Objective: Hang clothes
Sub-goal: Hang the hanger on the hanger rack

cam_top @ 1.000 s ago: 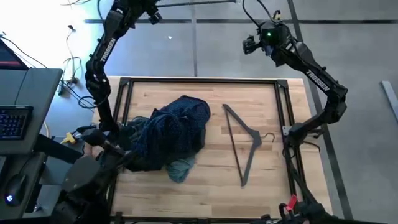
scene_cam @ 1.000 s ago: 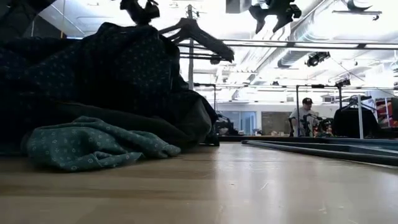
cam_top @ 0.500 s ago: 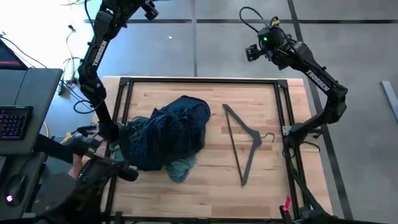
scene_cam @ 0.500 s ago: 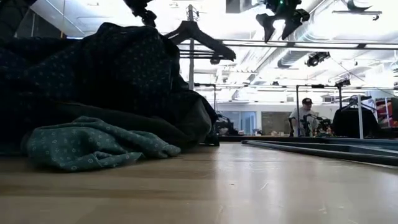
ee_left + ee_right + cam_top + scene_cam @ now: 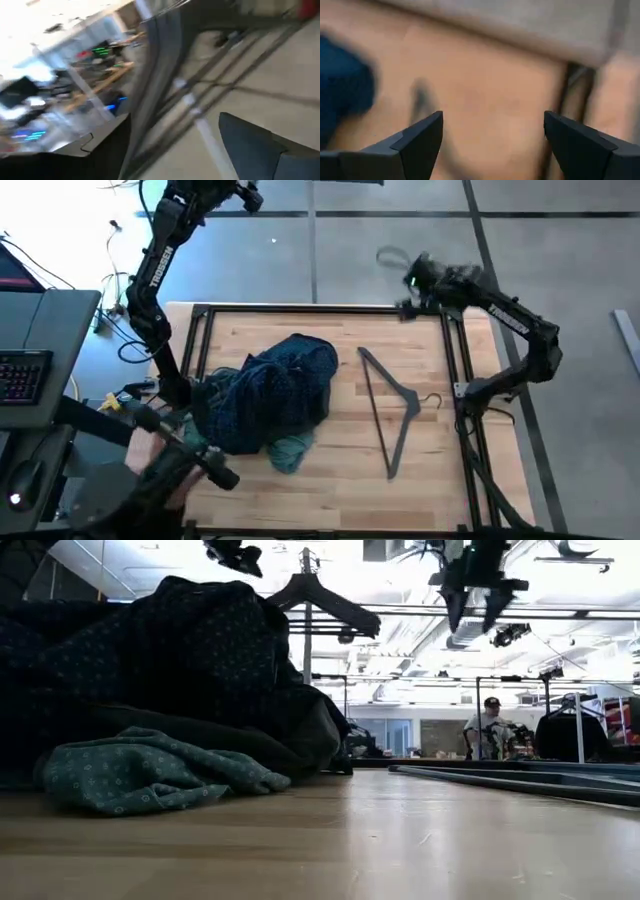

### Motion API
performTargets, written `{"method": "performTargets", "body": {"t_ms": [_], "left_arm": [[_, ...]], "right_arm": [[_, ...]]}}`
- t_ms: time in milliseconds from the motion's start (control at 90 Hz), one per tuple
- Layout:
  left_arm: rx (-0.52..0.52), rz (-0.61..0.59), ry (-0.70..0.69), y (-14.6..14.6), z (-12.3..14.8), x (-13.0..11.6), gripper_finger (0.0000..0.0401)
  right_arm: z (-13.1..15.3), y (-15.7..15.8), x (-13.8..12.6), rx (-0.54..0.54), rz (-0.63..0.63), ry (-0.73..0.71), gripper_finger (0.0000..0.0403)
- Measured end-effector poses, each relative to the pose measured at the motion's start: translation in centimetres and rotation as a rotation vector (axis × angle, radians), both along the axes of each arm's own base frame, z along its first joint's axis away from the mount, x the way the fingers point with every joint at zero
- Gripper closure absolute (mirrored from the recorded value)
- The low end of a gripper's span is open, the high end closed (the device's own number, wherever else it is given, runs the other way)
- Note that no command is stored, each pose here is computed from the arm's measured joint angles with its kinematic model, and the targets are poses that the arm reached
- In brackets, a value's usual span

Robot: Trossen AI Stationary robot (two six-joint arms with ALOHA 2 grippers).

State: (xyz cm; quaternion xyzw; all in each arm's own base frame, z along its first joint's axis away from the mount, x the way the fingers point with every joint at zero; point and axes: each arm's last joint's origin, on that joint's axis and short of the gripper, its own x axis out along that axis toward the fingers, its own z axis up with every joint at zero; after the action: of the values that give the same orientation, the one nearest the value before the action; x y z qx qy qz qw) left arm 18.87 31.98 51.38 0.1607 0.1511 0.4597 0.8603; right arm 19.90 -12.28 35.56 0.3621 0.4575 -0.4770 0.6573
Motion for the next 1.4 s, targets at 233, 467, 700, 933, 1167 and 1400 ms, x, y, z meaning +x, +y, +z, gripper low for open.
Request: {"method": "performTargets", "body": {"t_ms": [233,467,700,933,1167,1400], "left_arm": [[-0.086,-0.167,-0.032,-0.5,-1.6,2.4,0.0124],[-0.098,-0.210,0.013,-0.7,-3.0,3.9,0.0124],[-0.078,-0.217,0.003,-0.8,-2.8,4.1,0.0123],[-0.056,-0.214,-0.010,-0.7,-2.5,4.1,0.0123],[-0.055,-0.216,-0.010,-0.8,-2.5,4.1,0.0123],[-0.048,-0.217,-0.015,-0.8,-2.4,4.1,0.0123]], "right_arm": [[-9.1,7.8,0.8,0.390,-0.153,0.090,0.0091],[-16.8,12.9,0.2,0.449,-0.394,0.081,0.0091],[-22.2,14.9,-2.0,0.473,-0.571,0.033,0.0106],[-22.9,14.2,-2.1,0.416,-0.542,0.053,0.0198],[-22.6,12.2,-1.3,0.292,-0.467,0.006,0.0278],[-22.9,9.5,-0.2,0.178,-0.340,0.031,0.0315]]}}
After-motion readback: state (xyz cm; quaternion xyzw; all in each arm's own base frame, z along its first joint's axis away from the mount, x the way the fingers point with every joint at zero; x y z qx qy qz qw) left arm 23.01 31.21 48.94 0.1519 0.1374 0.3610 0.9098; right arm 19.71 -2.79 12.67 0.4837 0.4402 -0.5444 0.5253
